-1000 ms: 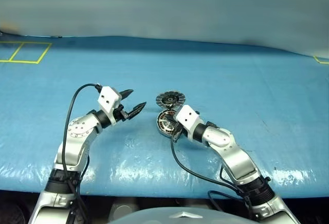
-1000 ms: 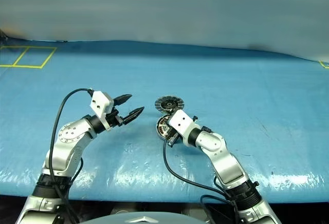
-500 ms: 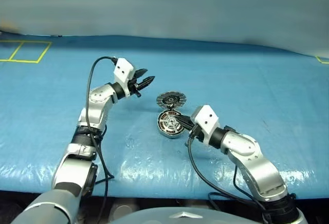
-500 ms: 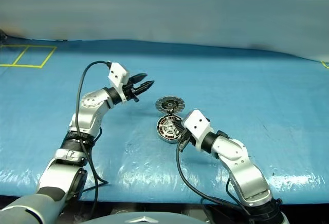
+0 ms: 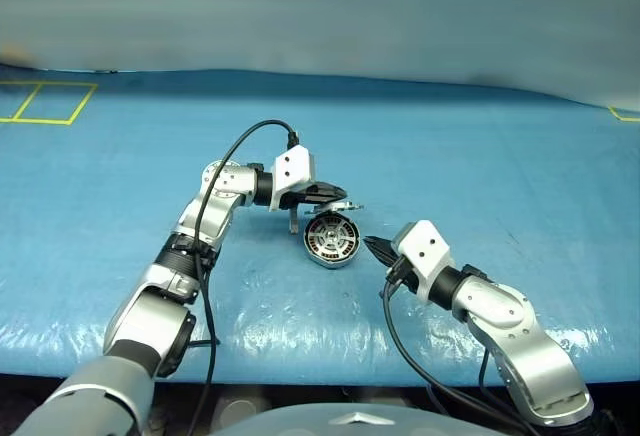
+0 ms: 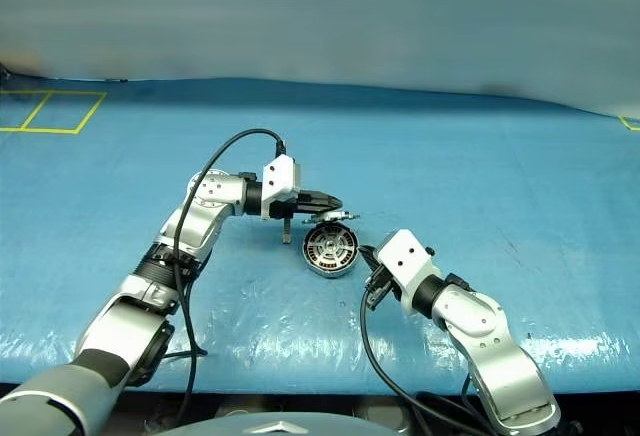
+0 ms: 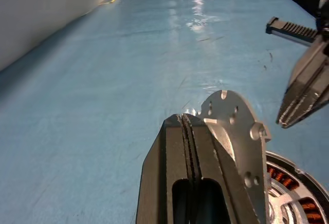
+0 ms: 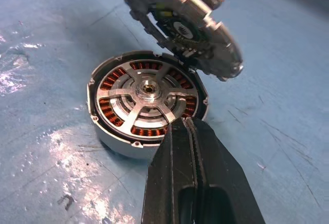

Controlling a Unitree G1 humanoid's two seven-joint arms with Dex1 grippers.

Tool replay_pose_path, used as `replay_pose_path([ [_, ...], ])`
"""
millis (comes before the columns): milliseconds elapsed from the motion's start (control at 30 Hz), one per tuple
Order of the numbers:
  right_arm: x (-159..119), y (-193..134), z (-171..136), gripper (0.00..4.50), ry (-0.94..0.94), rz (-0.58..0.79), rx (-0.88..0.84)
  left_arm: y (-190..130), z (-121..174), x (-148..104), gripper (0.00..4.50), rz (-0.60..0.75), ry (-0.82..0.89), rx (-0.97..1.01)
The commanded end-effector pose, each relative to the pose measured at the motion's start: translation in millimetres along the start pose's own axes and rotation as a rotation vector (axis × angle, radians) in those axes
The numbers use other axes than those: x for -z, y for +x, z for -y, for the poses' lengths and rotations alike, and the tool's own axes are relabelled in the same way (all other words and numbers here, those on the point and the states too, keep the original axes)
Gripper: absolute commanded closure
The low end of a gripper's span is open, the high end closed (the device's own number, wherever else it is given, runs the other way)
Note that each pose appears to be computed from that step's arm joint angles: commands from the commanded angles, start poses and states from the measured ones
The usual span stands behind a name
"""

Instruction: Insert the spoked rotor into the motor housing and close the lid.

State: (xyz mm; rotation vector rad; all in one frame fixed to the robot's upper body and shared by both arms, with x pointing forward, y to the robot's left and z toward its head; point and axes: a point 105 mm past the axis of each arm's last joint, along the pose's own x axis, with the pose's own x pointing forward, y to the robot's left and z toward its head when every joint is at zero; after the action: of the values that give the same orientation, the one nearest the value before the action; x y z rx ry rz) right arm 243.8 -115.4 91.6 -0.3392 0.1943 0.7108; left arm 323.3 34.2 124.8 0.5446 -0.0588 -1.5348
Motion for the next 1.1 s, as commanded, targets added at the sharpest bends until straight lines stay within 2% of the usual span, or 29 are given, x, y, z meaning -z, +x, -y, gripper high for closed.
replay_pose_path([
  [33, -17.2, -6.8, 7.2, 4.5, -0.02, 0.063, 0.032, 6.1, 20.4, -9.7, 4.47, -0.007, 0.108, 0.113],
  [233, -16.3, -13.8, 20.8, 4.5, -0.053, 0.041, 0.063, 10.0, 42.8, 18.2, 4.47, -0.128, 0.137, 0.197],
  [400, -17.1, -15.9, 27.6, 4.5, -0.075, 0.031, 0.074, 12.7, 44.5, 27.5, 4.47, -0.138, 0.095, 0.169],
  [567, -22.7, -5.4, 18.0, 4.5, -0.064, 0.06, 0.021, 14.6, 46.4, 31.5, 4.47, -0.13, 0.09, 0.125],
  [933, -22.3, 2.0, 10.6, 4.5, -0.062, 0.067, -0.016, -16.1, 40.6, -10.1, 4.47, 0.047, 0.02, 0.009],
  [1100, -20.2, 3.4, 10.1, 4.5, -0.06, 0.063, -0.018, -36.6, 40.0, -14.3, 4.47, 0.033, 0.001, -0.037],
])
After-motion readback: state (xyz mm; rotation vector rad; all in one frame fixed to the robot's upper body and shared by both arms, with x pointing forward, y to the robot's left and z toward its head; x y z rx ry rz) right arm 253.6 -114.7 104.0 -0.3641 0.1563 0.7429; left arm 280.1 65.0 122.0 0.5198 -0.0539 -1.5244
